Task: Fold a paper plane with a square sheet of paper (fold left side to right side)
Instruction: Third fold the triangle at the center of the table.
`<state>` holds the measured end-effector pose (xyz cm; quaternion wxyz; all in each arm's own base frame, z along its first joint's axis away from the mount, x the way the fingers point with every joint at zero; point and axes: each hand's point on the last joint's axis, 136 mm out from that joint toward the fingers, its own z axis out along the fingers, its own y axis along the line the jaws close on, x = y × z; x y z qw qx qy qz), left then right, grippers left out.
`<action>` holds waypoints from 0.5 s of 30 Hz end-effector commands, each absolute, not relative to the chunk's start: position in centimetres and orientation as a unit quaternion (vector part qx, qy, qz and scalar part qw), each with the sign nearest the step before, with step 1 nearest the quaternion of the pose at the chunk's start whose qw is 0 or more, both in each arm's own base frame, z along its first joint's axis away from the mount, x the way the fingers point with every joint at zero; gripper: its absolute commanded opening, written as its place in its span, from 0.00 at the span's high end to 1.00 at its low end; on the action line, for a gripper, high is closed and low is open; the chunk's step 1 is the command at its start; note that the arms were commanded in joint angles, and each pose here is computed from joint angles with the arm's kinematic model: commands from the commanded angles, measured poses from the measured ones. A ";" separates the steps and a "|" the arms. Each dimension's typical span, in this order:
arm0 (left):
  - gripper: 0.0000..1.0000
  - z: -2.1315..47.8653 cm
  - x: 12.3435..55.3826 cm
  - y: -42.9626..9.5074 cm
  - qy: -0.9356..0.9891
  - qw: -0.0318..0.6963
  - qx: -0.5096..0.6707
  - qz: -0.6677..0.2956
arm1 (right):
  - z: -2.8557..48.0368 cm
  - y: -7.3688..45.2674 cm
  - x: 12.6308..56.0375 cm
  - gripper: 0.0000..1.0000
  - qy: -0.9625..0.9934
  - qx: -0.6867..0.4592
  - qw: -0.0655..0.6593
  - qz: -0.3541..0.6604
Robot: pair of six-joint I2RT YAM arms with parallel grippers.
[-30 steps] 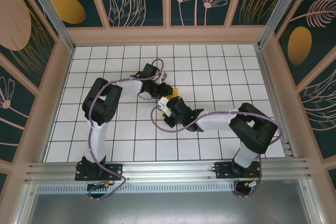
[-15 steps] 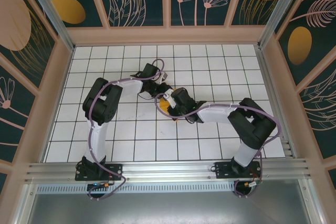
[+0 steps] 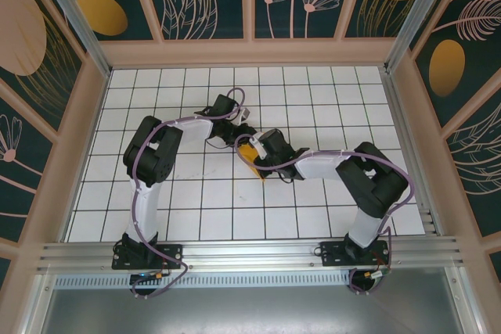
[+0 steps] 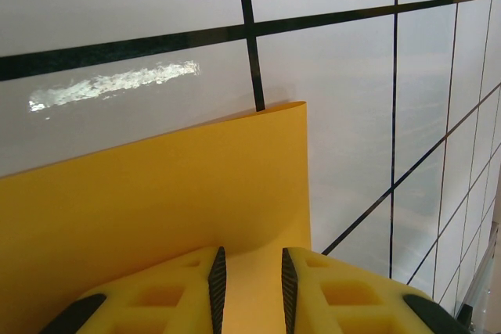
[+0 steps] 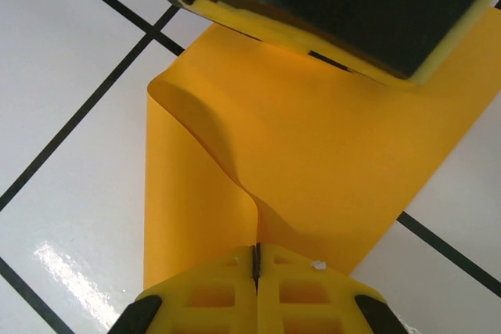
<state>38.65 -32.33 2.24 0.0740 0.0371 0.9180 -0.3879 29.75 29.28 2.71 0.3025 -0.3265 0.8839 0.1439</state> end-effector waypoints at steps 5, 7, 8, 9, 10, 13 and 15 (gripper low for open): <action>0.71 -1.4 37.0 -31.6 0.936 0.041 0.034 -0.347 | 2.8 29.6 30.6 1.00 0.891 -0.308 0.296 0.156; 0.71 -1.4 37.0 -31.6 0.937 0.041 0.035 -0.346 | 2.8 29.5 30.6 1.00 0.891 -0.307 0.296 0.156; 0.71 -1.5 37.0 -31.5 0.937 0.041 0.035 -0.345 | 2.6 29.4 30.7 1.00 0.892 -0.305 0.295 0.154; 0.71 -1.5 37.0 -31.5 0.937 0.041 0.035 -0.345 | 2.6 29.3 30.7 1.00 0.893 -0.304 0.295 0.152; 0.71 -1.5 37.0 -31.6 0.937 0.041 0.035 -0.345 | 2.5 29.2 30.8 1.00 0.894 -0.302 0.295 0.152; 0.71 -1.4 37.0 -31.6 0.937 0.041 0.036 -0.346 | 2.5 29.2 30.9 1.00 0.895 -0.298 0.293 0.153; 0.71 -1.4 37.0 -31.6 0.937 0.041 0.035 -0.346 | 2.4 29.1 30.8 1.00 0.896 -0.298 0.292 0.153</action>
